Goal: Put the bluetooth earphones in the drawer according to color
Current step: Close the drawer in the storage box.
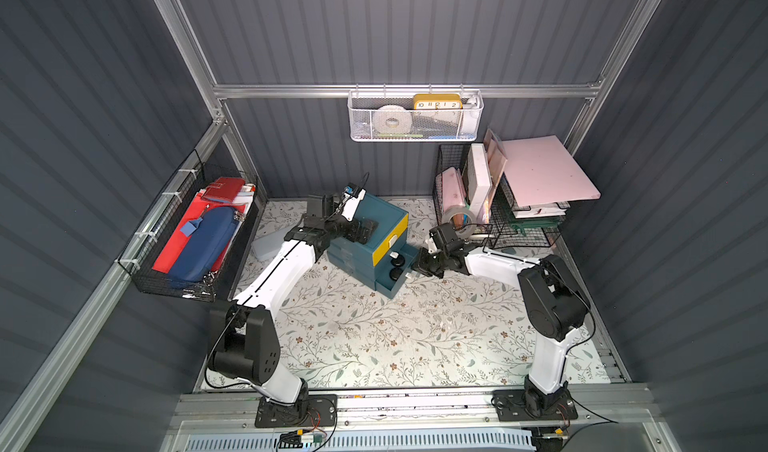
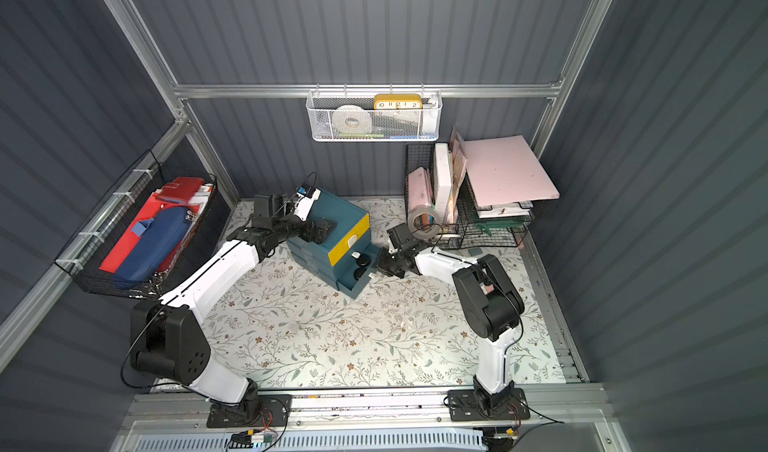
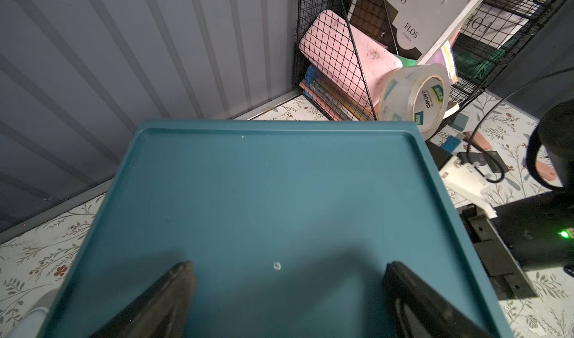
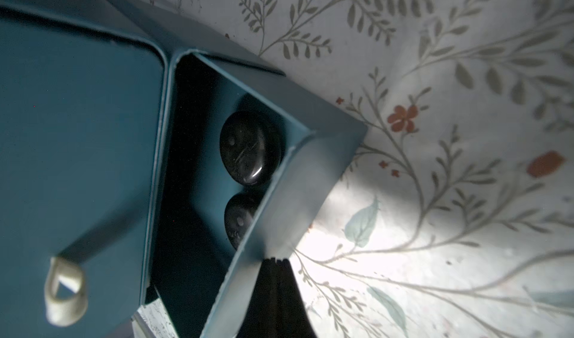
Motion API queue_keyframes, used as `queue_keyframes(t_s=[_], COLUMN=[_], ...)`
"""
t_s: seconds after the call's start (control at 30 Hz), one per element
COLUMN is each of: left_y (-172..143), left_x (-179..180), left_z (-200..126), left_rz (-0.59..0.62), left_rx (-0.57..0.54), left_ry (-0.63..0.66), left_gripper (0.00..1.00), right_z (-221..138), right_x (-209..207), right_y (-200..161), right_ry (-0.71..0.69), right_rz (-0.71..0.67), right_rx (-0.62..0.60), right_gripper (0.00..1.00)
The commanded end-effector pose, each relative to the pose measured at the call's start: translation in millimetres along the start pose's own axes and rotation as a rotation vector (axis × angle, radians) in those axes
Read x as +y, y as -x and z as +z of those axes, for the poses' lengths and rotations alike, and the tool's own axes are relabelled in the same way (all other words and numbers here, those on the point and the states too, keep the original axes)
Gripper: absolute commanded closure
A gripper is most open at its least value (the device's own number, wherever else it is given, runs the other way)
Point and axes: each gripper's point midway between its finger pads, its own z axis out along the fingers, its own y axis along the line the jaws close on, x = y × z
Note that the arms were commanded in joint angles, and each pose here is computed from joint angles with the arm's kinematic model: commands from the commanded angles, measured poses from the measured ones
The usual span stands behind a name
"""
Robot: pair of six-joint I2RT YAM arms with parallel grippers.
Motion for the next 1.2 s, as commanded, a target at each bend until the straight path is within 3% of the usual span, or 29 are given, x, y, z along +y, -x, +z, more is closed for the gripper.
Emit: queue_keyframes(t_s=[0.0,0.47,0.9,1.03,1.17], left_y=[-59.3,-58.7,-61.8,-56.9,-36.1], left_x=[-18.6,-18.8,-20.2,-18.6,-3.0], left_z=[5.2,4.4,7.7,2.4,-9.9], left_rz=[-0.100,-0.098,-0.105,-0.100,-0.103], left_rx=[0.200,0.198,0.202,0.183,0.123], left_ry=[-0.060,-0.060,-0.072,-0.052,0.050], left_gripper=[0.01,0.01,0.01,0.01,0.01], right_z=[6.1,27.6,25.1,11.8,-17.1], right_x=[25.4,49.5,66.3,58.7,31.9], right_y=[15.6,34.7,41.6,40.4,39.2], right_ry=[0.102,0.223,0.292,0.279,0.199], right_rz=[0.016,0.079,0.035,0.032,0.007], right_rx=[-0.029,-0.070,-0.082,-0.090,-0.112], right_gripper=[1.00,1.00,1.00,1.00,1.00])
